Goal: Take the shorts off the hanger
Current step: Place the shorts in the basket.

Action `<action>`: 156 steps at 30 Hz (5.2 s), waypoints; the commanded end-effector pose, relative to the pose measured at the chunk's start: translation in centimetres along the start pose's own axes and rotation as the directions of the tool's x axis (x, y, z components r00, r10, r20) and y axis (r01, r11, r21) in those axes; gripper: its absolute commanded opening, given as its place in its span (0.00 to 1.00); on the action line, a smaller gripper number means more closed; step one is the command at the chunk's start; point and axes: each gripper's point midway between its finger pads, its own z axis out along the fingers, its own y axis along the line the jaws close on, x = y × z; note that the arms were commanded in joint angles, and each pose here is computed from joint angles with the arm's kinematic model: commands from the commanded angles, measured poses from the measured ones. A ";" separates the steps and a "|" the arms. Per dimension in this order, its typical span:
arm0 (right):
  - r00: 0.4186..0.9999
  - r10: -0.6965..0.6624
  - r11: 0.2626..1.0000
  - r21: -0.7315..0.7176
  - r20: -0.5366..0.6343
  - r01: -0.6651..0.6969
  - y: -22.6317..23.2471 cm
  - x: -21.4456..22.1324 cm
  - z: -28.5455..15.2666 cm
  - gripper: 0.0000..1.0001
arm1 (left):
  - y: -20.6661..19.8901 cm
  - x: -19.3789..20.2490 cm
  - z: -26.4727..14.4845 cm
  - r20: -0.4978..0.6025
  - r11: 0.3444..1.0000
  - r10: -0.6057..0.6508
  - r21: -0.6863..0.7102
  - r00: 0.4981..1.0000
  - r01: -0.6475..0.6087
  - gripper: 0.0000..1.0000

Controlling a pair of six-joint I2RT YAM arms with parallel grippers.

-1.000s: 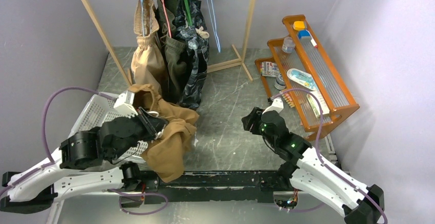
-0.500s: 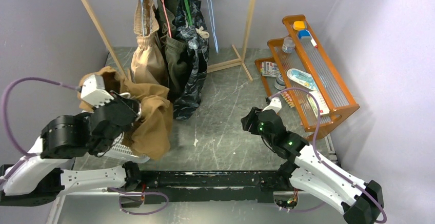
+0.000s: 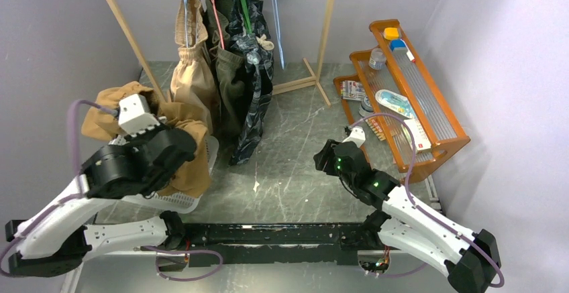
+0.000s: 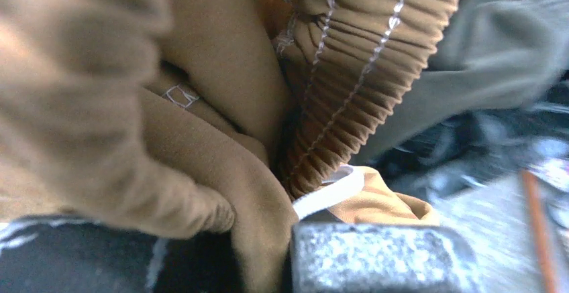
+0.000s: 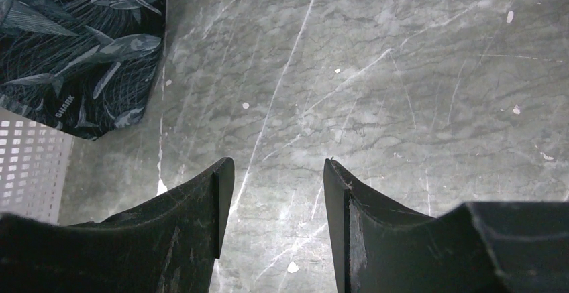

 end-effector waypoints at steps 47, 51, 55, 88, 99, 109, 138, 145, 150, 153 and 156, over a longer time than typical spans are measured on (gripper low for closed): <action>0.998 0.041 0.998 -0.037 -0.037 -0.042 1.1 -0.1 -0.8 0.56 | 19.8 13.6 12.0 -0.039 0.760 -0.385 -0.580 0.922 0.293 0.08; 0.998 0.041 0.998 -0.041 -0.042 -0.043 1.1 0.1 -0.8 0.56 | 20.3 15.2 11.9 -0.037 0.728 -0.425 -0.607 0.904 0.318 0.09; 0.998 0.042 0.998 -0.043 -0.045 -0.044 1.2 0.1 -0.8 0.56 | 20.0 16.0 11.9 -0.062 0.722 -0.453 -0.611 0.889 0.325 0.12; 0.998 0.033 0.999 -0.033 -0.055 -0.034 0.9 0.5 -0.7 0.56 | 12.6 3.5 7.5 0.045 0.890 -0.372 -0.266 0.927 0.370 0.92; 0.997 0.003 0.999 -0.037 -0.079 -0.006 1.4 0.5 -0.5 0.56 | 20.8 2.2 9.1 0.260 0.640 -0.299 -0.659 0.918 0.395 0.92; 0.996 0.001 0.998 -0.057 -0.094 -0.006 2.3 0.5 0.0 0.57 | 23.9 0.8 10.7 0.394 0.535 -0.177 -0.731 0.902 0.424 0.93; 0.990 -0.004 0.998 -0.066 -0.139 -0.005 2.0 1.9 0.3 0.58 | 13.3 12.2 14.5 -0.158 0.801 -0.573 -0.317 0.804 0.508 0.07; 0.987 -0.005 0.998 -0.069 -0.159 -0.006 2.0 2.4 0.2 0.58 | 12.1 20.7 14.8 -0.318 0.705 -0.709 -0.330 0.630 0.628 0.07; 0.989 -0.003 0.999 -0.054 -0.149 -0.005 1.6 2.0 -0.4 0.58 | 14.2 23.4 15.6 -0.318 0.684 -0.724 -0.445 0.612 0.578 0.07; 0.991 -0.004 0.999 -0.044 -0.135 -0.002 1.2 1.7 -0.8 0.58 | 15.3 22.8 16.0 -0.285 0.684 -0.713 -0.482 0.641 0.547 0.07; 0.992 -0.005 0.999 -0.036 -0.123 0.000 1.0 1.4 -1.0 0.58 | 16.0 20.8 16.0 -0.250 0.700 -0.683 -0.493 0.686 0.517 0.09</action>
